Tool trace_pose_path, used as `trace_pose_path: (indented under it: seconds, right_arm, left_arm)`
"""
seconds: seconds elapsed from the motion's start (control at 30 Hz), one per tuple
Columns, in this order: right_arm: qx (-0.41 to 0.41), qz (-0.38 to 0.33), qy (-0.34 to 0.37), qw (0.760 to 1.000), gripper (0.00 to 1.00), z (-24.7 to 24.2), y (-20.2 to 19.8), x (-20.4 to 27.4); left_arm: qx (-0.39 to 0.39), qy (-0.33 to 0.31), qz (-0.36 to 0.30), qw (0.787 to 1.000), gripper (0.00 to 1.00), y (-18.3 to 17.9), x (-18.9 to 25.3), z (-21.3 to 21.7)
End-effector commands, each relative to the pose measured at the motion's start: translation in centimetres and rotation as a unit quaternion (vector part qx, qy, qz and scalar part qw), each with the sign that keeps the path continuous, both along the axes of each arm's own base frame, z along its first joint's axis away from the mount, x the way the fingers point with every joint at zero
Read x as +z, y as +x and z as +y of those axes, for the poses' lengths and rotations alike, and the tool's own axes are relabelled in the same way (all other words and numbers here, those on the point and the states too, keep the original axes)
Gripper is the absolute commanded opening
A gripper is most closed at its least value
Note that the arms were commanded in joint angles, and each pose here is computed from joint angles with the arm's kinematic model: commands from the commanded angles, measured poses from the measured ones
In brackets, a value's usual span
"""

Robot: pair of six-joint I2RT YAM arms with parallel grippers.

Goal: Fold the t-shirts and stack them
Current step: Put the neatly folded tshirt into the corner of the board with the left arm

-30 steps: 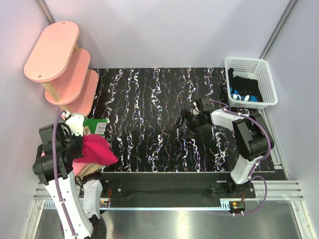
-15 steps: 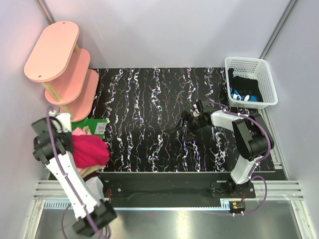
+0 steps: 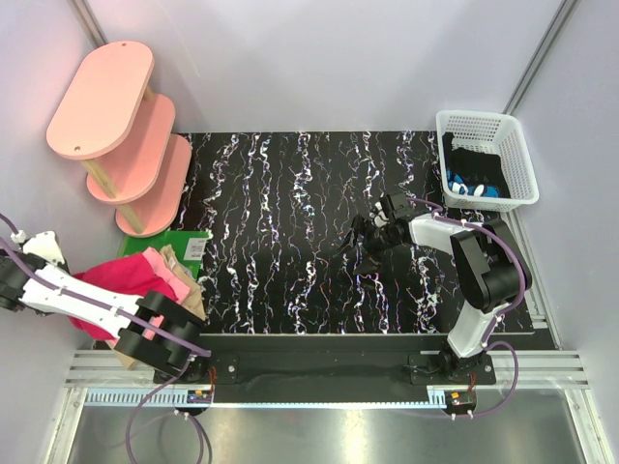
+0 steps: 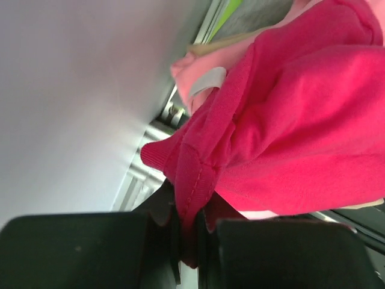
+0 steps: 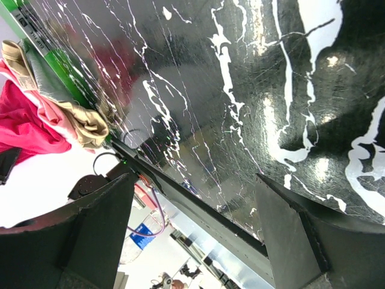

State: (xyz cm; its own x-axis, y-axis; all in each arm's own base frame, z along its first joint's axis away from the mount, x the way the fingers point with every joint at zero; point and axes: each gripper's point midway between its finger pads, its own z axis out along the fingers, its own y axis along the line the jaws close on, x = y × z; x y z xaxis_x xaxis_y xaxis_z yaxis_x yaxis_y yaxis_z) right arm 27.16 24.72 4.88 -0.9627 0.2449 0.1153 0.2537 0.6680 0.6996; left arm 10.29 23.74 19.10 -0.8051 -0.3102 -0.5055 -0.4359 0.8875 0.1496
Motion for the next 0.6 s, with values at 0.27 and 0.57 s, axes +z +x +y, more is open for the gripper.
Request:
trace_pose_path:
  seconds: [0.27,0.57]
  right_arm:
    - [0.015,-0.030,0.015,0.999,0.88,1.6,0.8,1.8]
    - [0.026,-0.035,0.020,0.999,0.88,2.4,1.0,2.1]
  left_arm:
    - [-0.088,-0.002,-0.059,0.994,0.00,3.5,-4.6,1.2]
    - [-0.109,0.056,-0.103,0.987,0.39,6.9,-3.8,3.5]
